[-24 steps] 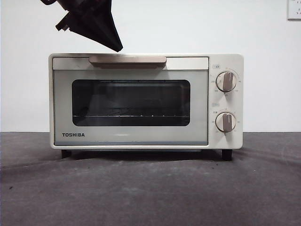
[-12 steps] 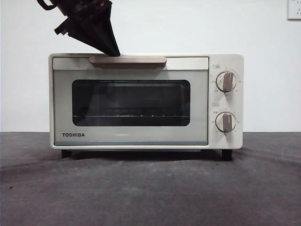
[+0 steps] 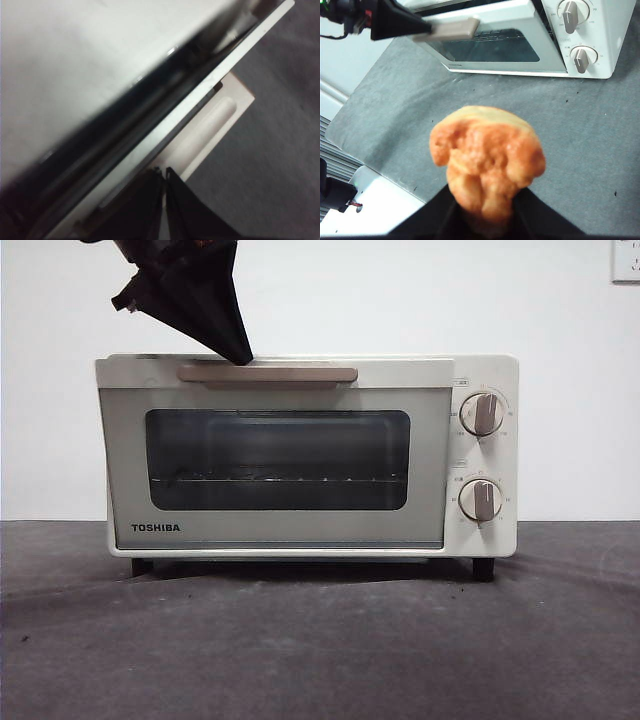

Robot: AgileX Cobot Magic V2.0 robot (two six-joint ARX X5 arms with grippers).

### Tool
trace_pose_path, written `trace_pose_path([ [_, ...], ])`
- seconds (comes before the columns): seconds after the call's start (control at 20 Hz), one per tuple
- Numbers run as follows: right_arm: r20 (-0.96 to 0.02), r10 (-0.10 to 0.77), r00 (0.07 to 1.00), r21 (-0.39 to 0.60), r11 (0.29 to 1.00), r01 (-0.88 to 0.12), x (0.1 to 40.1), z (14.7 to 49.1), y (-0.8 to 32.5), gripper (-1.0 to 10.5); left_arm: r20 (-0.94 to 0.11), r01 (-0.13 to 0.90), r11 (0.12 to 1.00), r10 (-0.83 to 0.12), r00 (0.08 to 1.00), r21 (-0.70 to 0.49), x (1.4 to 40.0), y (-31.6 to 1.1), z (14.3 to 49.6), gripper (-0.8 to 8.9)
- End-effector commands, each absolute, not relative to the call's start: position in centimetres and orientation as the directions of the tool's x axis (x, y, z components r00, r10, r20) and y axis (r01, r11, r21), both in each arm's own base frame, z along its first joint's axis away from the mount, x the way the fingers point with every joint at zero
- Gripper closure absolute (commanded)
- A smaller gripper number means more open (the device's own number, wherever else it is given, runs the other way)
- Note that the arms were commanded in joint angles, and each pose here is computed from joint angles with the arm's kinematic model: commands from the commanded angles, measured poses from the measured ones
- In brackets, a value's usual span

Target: The left arm flap open the oven, the right arm pick bread and place it into oven, the left arm flap close the oven

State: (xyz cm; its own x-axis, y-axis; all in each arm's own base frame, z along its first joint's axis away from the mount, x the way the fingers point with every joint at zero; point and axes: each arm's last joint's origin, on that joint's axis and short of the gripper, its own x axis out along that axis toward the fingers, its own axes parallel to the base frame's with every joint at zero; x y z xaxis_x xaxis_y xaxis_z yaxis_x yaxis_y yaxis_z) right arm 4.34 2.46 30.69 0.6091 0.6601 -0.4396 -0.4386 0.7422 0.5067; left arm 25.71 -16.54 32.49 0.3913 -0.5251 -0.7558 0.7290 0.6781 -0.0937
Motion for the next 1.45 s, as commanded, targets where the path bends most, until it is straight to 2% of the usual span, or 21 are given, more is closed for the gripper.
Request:
trace_pose_path([
  [0.05, -0.419, 0.666, 0.617, 0.508, 0.735, -0.449, 4.2, 31.3, 2.4, 8.7, -0.818, 0.72, 0.693, -0.432, 0.38, -0.032, 25.5, -17.2, 31.4, 7.98],
  [0.5, -0.418, 0.666, 0.617, 0.508, 0.735, -0.449, 4.2, 31.3, 2.4, 8.7, -0.858, 0.732, 0.681, -0.394, 0.33, -0.031, 23.9, -18.5, 30.9, 7.98],
  [0.65, -0.418, 0.666, 0.617, 0.508, 0.735, -0.45, 4.2, 31.3, 2.4, 8.7, -0.862, 0.699, 0.715, -0.364, 0.353, -0.015, 23.1, -18.6, 30.1, 7.98],
  [1.05, -0.418, 0.666, 0.618, 0.501, 0.737, -0.454, 4.2, 31.3, 2.4, 8.7, -0.785, 0.639, 0.763, -0.454, 0.421, -0.098, 19.3, -17.1, 26.4, 7.98],
  [1.45, -0.419, 0.666, 0.617, 0.502, 0.736, -0.454, 4.2, 31.3, 2.4, 8.7, -0.793, 0.634, 0.763, -0.462, 0.397, -0.127, 18.4, -17.4, 25.7, 7.98],
])
